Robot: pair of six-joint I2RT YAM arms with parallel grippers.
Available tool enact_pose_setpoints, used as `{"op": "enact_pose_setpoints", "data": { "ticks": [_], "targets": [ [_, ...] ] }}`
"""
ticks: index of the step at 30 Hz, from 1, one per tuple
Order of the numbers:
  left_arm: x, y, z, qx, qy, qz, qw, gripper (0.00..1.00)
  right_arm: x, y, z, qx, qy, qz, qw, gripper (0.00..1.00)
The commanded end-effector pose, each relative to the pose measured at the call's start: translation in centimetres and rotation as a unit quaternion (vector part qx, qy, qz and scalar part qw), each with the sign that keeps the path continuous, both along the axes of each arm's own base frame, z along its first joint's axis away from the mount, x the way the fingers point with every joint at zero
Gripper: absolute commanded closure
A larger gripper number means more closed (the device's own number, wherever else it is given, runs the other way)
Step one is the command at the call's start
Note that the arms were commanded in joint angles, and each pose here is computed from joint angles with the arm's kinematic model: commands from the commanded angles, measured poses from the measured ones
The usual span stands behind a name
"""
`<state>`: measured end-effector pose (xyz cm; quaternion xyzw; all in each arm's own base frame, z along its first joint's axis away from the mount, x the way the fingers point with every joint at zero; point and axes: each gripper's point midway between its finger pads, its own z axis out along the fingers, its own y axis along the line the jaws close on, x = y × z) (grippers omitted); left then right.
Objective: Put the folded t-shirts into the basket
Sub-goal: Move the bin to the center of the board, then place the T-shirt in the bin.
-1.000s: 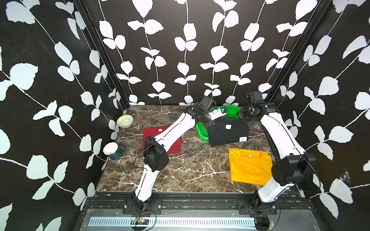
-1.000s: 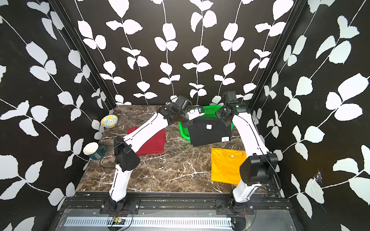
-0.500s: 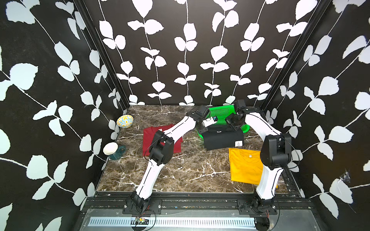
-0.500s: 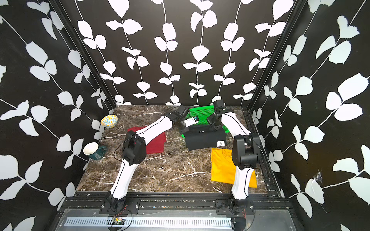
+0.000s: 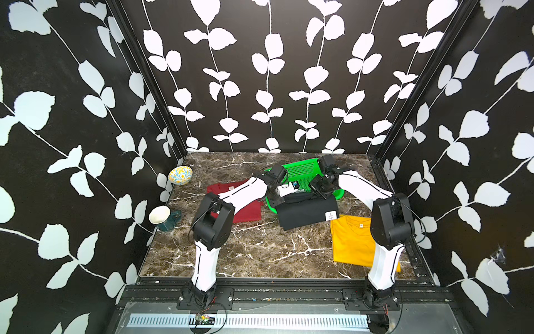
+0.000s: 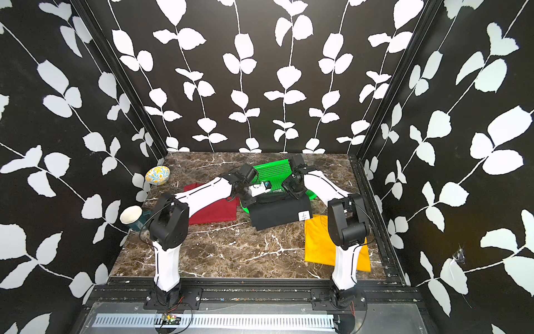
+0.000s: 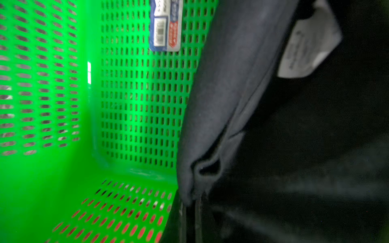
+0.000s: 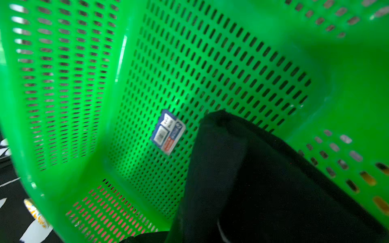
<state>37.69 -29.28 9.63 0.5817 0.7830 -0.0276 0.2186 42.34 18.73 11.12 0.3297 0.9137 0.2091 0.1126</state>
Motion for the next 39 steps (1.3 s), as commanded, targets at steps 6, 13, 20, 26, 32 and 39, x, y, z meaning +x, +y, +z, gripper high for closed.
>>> {"op": "enact_pose_setpoints", "data": {
  "ticks": [6, 13, 20, 26, 32, 39],
  "targets": [
    [-2.3, -2.1, 10.0, -0.080, 0.005, -0.022, 0.997, 1.00, -2.4, -2.5, 9.3, 0.002, -0.087, -0.047, 0.995, 0.95],
    [-3.4, -2.7, 14.8, -0.105, -0.026, -0.029, 0.994, 1.00, -3.7, -3.9, 15.1, -0.007, -0.115, -0.064, 0.991, 0.94],
    [-2.4, -2.5, 17.4, -0.110, -0.059, -0.013, 0.992, 1.00, -1.8, -3.2, 16.0, -0.006, -0.114, -0.060, 0.992, 0.94],
    [0.8, -1.0, 15.6, -0.066, -0.084, 0.020, 0.994, 1.00, 0.9, -2.2, 14.5, -0.005, -0.094, -0.060, 0.994, 0.93],
    [4.2, 0.6, 11.6, -0.033, -0.080, 0.042, 0.995, 1.00, 3.6, -1.8, 9.5, 0.003, -0.041, -0.067, 0.997, 0.93],
    [7.1, 1.5, 7.6, 0.001, -0.086, 0.051, 0.995, 1.00, 6.3, -1.7, 6.0, -0.010, -0.013, -0.064, 0.998, 0.91]
  ]
}}
